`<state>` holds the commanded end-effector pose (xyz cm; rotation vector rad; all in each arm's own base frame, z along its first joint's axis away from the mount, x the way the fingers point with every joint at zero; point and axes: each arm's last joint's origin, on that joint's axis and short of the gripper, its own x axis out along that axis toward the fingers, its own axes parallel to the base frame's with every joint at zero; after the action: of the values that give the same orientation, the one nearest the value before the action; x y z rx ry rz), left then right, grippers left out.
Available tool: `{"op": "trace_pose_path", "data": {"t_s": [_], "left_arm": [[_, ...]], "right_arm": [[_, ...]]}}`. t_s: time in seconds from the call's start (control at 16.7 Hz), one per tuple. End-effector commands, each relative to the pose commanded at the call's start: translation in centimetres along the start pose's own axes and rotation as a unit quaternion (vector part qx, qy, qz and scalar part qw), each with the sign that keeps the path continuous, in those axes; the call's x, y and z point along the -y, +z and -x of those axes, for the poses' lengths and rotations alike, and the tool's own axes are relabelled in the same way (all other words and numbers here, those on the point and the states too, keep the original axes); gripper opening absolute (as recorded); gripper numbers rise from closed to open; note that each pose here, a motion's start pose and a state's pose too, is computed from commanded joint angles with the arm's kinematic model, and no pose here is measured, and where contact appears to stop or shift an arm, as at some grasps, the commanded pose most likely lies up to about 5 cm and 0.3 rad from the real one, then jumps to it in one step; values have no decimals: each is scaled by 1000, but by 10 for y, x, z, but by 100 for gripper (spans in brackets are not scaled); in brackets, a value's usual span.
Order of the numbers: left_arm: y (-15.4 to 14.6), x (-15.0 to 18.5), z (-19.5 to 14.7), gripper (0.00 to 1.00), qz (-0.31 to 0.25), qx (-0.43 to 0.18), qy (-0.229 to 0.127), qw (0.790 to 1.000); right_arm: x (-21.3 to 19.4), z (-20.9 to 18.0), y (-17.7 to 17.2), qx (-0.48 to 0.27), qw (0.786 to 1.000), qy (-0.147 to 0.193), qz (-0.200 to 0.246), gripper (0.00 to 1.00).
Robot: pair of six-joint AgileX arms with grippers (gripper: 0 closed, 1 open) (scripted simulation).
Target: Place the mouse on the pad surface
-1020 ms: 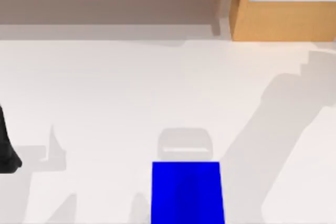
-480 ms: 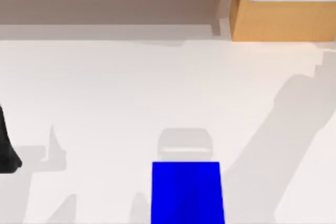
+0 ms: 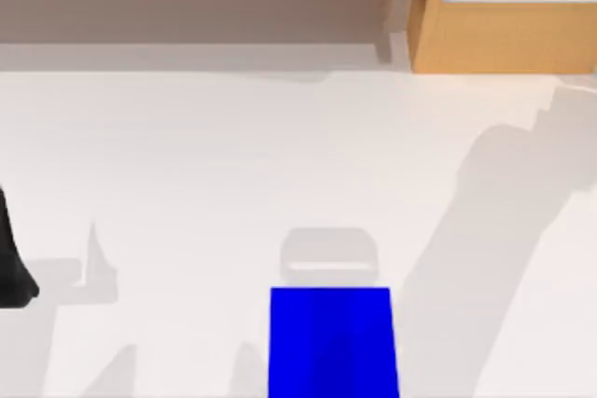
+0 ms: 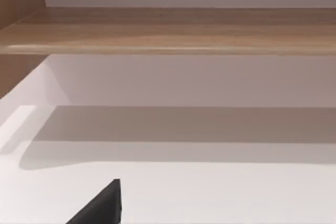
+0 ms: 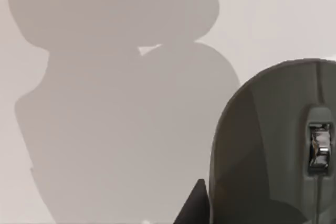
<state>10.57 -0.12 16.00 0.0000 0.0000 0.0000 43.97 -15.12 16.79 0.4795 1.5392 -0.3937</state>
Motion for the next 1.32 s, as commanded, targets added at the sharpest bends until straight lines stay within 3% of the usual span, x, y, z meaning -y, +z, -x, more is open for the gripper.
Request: {"op": "trace_pose_path", "data": {"t_s": [0.12, 0.36, 0.66, 0.84, 1.08, 1.32], "left_arm": [[0, 0, 0, 100, 0, 0, 0, 1000], [0, 0, 0, 100, 0, 0, 0, 1000], [0, 0, 0, 100, 0, 0, 0, 1000], [0, 0, 0, 100, 0, 0, 0, 1000], [0, 0, 0, 100, 0, 0, 0, 1000], [0, 0, 0, 100, 0, 0, 0, 1000]], "right_arm": [[-18, 20, -6, 13, 1000, -11, 20, 0], [-27, 45, -14, 26, 999, -24, 19, 0], [-26, 43, -13, 24, 999, -23, 16, 0], [-53, 23, -26, -9, 1000, -17, 17, 0], [-139, -5, -89, -51, 998, -8, 44, 0], [-231, -21, -218, -59, 991, -23, 121, 0]]}}
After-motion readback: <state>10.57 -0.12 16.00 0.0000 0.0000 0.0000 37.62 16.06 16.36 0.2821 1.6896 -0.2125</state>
